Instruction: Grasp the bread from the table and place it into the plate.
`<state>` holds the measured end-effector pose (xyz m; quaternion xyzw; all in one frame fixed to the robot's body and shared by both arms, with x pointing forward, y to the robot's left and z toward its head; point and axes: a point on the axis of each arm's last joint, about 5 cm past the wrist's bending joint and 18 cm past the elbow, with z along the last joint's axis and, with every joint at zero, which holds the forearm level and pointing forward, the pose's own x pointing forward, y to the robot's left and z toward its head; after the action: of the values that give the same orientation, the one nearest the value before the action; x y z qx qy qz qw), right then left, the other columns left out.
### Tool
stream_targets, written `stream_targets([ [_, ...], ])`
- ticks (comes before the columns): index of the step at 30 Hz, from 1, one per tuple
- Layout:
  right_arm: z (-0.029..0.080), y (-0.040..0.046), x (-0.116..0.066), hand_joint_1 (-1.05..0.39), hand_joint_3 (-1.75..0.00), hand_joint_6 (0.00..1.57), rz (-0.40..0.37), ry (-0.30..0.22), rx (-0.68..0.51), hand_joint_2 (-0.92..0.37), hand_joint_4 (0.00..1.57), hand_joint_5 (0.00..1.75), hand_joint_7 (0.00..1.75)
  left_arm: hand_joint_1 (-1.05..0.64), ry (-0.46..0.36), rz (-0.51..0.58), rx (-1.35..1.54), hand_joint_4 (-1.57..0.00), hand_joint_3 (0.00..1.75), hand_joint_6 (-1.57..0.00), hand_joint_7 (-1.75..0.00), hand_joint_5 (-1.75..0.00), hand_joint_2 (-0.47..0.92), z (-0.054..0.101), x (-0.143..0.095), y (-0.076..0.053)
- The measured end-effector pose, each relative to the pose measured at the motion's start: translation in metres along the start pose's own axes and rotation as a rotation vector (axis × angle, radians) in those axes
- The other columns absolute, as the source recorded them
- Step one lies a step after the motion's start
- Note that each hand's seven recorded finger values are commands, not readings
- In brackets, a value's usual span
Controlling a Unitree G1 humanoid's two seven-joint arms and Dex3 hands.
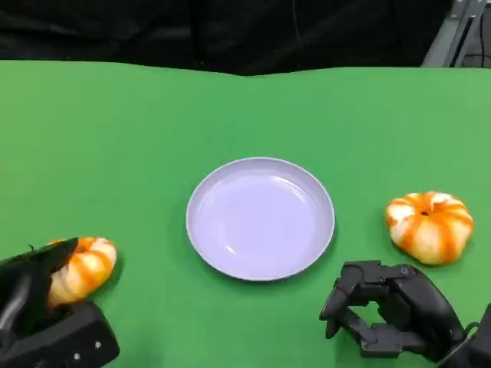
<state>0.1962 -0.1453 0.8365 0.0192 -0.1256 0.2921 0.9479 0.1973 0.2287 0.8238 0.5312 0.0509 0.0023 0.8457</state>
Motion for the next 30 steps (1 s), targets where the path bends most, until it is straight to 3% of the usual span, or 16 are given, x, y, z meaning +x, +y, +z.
stream_targets([
  [4,0.0,-0.0002,-0.0002,0.1,-0.95,0.9,0.0,0.0,-0.001,-0.67,0.86,1.33,0.98,-0.54,-0.002,-0.017,0.011,-0.49,0.04,-0.53,0.0,0.0,0.88,0.001,0.0022,-0.0019],
  [5,0.0,-0.0002,-0.0003,0.09,-0.95,0.9,0.0,0.0,-0.001,-0.67,0.86,1.33,0.98,-0.38,-0.002,-0.019,0.014,-0.49,0.02,-0.53,0.0,0.0,0.86,0.001,0.0031,-0.0018],
  [9,-0.0002,0.0,-0.0008,0.09,-0.95,0.91,0.0,0.001,0.0,-0.66,0.86,1.34,0.98,-0.18,-0.011,-0.025,0.0,-0.47,0.01,-0.53,0.0,0.0,0.85,0.0006,0.0036,-0.0018],
  [16,-0.0002,0.0,-0.0009,0.09,-0.95,0.91,0.0,0.001,0.0,-0.66,0.87,1.34,0.98,-0.08,-0.016,-0.05,-0.001,-0.46,0.0,-0.54,0.0,0.0,0.85,-0.0005,0.0035,-0.0005],
  [26,-0.0002,0.0,-0.0009,0.09,-0.96,0.91,-0.001,0.001,0.0,-0.65,0.86,1.34,0.98,-0.11,-0.009,-0.055,0.008,-0.57,0.0,-0.62,-0.02,-0.02,0.82,-0.0004,0.0045,0.0018],
  [27,-0.0002,-0.0001,-0.0009,0.09,-0.96,0.91,-0.001,0.002,0.0,-0.65,0.87,1.34,0.98,-0.09,-0.007,-0.054,0.008,-0.68,0.0,-0.82,-0.06,-0.35,0.87,-0.0003,0.0046,0.0019],
  [30,-0.0002,-0.0001,-0.0009,0.09,-0.96,0.91,-0.001,0.001,0.0,-0.66,0.87,1.35,0.98,-0.06,0.004,-0.008,0.001,-0.48,0.0,-1.05,-0.11,-1.22,0.88,0.001,0.004,-0.0016],
])
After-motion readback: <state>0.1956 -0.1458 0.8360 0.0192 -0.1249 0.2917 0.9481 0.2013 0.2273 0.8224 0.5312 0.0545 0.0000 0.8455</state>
